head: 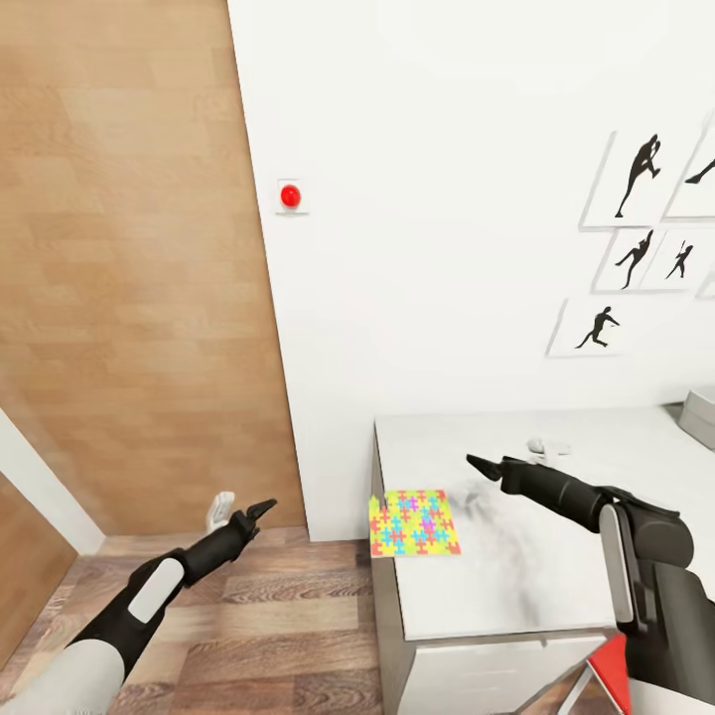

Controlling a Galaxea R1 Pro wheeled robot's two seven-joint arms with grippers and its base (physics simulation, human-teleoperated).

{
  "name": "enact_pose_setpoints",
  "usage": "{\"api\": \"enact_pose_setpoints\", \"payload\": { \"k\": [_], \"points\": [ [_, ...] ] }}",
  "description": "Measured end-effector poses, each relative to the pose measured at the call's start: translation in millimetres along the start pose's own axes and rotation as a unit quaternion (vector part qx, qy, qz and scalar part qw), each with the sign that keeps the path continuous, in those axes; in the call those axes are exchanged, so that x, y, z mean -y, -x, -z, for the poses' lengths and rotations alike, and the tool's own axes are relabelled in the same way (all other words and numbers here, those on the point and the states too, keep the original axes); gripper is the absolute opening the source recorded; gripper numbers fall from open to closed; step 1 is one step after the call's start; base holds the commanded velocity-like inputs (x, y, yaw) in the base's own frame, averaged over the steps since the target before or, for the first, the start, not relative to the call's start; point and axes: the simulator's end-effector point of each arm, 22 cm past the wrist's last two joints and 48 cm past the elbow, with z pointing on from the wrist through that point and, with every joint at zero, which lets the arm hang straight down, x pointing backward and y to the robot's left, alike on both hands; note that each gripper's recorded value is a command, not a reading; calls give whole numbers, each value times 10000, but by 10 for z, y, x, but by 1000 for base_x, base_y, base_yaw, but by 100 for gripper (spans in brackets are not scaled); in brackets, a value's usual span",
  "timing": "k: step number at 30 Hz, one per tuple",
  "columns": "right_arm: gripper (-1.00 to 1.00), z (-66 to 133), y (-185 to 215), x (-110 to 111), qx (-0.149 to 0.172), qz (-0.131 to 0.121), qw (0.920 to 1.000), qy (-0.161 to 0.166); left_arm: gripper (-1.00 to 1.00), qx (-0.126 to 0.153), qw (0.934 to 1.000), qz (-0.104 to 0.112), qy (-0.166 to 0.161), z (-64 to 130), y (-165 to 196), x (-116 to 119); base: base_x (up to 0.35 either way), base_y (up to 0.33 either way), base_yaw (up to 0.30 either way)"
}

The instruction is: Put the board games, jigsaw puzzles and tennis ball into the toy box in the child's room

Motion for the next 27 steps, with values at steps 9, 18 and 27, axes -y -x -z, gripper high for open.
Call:
{"api": "enact_pose_setpoints", "payload": {
  "k": [9,18,27],
  "points": [
    [100,7,-2,-32,-12,-3,10000,75,100,87,9995,105,293,-59,-50,-221,0,0,-251],
    [100,16,14,-28,-3,8,10000,83,100,53,9990,188,409,-44,-128,-348,0,0,-295],
    [100,15,22,-29,6,15,10000,86,100,45,9991,213,367,-24,-139,-364,0,0,-297]
  ]
}}
